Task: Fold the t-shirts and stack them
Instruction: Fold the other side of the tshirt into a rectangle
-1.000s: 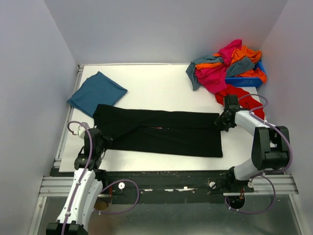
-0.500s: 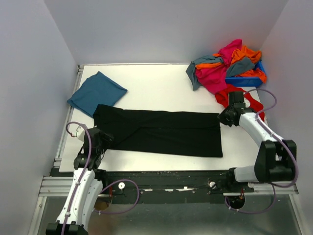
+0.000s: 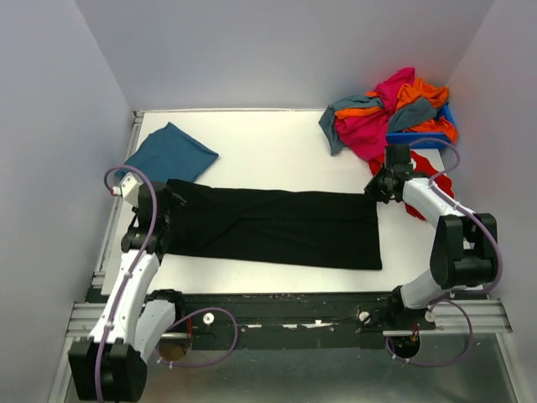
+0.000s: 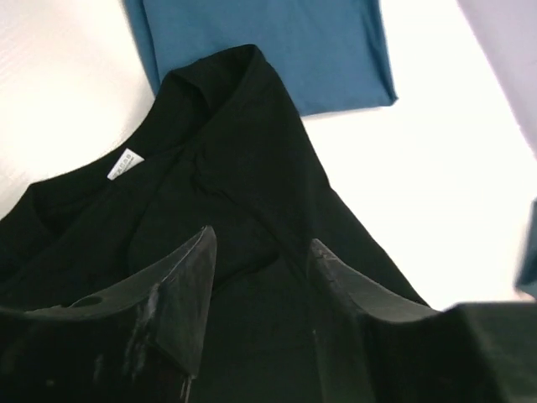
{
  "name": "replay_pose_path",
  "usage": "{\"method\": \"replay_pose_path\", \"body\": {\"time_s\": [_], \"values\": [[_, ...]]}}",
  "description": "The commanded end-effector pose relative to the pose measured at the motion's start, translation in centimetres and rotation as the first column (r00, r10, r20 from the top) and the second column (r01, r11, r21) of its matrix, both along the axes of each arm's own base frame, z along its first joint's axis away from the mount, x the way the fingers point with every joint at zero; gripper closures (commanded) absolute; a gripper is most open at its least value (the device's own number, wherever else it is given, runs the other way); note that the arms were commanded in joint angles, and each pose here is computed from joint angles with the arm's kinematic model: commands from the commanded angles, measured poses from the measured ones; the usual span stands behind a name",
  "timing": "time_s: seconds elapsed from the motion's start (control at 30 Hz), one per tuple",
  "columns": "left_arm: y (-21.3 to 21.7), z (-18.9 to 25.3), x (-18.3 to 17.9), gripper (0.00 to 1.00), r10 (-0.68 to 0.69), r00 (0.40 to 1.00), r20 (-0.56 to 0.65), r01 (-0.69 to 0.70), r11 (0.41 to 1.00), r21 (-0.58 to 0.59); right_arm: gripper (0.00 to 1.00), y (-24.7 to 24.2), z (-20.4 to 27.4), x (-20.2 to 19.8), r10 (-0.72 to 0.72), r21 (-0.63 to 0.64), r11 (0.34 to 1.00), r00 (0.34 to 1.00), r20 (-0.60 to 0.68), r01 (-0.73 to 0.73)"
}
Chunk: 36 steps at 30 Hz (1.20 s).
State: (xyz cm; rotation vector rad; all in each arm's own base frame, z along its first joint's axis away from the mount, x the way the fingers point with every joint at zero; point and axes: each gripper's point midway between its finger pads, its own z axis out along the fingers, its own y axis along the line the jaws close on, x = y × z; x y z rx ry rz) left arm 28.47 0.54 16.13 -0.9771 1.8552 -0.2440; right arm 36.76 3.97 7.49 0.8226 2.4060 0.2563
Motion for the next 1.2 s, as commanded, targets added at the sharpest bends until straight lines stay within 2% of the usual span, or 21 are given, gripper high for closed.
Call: {"method": "replay_pose_path", "body": {"time_s": [0.0,0.1,0.27,0.43,0.77,1.1,1.17], "values": [[2.2,0.6,3.3,0.47,0.058,0.998,-0.007,-0.057,0.994,0.089,0.99,0.6,-1.4,0.0,-0.009,0.031,0.999,0.998,-0.056,0.011],[3.3,-0.2,5.2,0.48,0.069,0.997,-0.040,-0.066,0.994,0.084,0.99,0.7,-2.1,0.2,-0.006,0.038,0.999,0.997,-0.073,0.009],[4.1,-1.3,7.5,0.33,0.051,0.993,-0.102,-0.041,0.994,0.103,0.99,0.8,-2.3,0.4,-0.004,0.036,0.999,0.998,-0.065,0.006],[4.2,-2.6,9.1,0.32,0.030,0.991,-0.127,-0.019,0.996,0.087,0.99,0.8,-2.6,0.3,-0.005,0.037,0.999,0.997,-0.075,0.008],[4.1,-5.3,11.2,0.38,0.014,0.986,-0.167,-0.005,0.999,0.052,0.99,0.7,-2.8,0.3,0.000,0.033,0.999,0.997,-0.081,0.003],[4.5,-7.3,13.4,0.50,0.011,0.980,-0.198,-0.002,0.999,0.046,0.99,0.4,-3.6,0.0,-0.007,0.015,1.000,0.994,-0.107,0.009],[4.6,-7.6,13.7,0.55,0.014,0.980,-0.201,-0.005,0.999,0.047,0.99,0.2,-3.7,-0.1,-0.017,0.007,1.000,0.993,-0.120,0.018]]}}
